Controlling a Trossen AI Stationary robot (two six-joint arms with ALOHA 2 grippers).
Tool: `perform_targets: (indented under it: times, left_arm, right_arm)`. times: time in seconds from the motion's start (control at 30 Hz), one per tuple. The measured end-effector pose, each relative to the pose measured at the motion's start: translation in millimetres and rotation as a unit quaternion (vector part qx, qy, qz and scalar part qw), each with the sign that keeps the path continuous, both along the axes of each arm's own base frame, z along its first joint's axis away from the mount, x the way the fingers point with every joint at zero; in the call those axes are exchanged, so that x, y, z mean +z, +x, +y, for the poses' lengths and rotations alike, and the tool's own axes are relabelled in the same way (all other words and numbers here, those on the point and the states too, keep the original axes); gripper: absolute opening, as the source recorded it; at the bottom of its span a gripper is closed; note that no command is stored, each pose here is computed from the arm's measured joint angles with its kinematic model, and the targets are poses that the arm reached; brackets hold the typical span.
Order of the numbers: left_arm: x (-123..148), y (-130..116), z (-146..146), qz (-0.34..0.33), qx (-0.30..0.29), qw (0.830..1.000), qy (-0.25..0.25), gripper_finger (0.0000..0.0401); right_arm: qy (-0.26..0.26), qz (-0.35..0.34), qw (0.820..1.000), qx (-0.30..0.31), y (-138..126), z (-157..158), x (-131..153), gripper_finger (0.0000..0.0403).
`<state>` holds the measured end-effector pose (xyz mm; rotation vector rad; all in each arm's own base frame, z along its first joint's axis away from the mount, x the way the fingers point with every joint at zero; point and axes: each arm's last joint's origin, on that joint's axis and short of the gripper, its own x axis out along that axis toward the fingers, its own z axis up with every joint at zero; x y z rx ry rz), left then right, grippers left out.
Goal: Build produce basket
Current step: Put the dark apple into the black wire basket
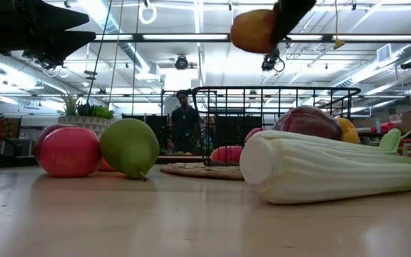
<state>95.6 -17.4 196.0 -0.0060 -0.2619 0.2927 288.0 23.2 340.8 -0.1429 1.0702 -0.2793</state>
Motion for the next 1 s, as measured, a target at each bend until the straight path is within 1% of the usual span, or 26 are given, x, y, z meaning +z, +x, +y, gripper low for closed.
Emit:
perform_targets:
  times: [0.17,0.23,0.4,0.53,0.7,0.87,1.0]
  left_arm:
    - [0,0,0,0.000,0.000,1.000,0.000,0.0281]
    - [0,0,0,0.000,0.000,1.000,0.000,0.0281]
    - [0,0,0,0.000,0.000,1.000,0.000,0.0281]
    - [0,0,0,0.000,0.000,1.000,0.000,0.0281]
    - [0,0,0,0.000,0.000,1.000,0.000,0.0281]
    - [0,0,0,0.000,0.000,1.000,0.000,0.0281]
    - [0,0,0,0.000,0.000,1.000,0.000,0.0281]
  right_arm:
    - [-0.004,-0.041,0.999,0.009,-19,-10,-11,0.0311]
    - [-0.008,-0.045,0.999,0.010,-25,-14,-16,0.0311]
    - [-0.008,-0.059,0.998,0.004,-36,-18,-15,0.0311]
    - [-0.006,-0.088,0.996,0.003,-36,-19,-9,0.0311]
    - [-0.006,-0.116,0.993,0.005,-30,-18,-7,0.0311]
    - [-0.006,-0.108,0.994,0.005,-22,-18,-13,0.0311]
    - [-0.004,-0.106,0.994,-0.001,-26,-20,-21,0.0311]
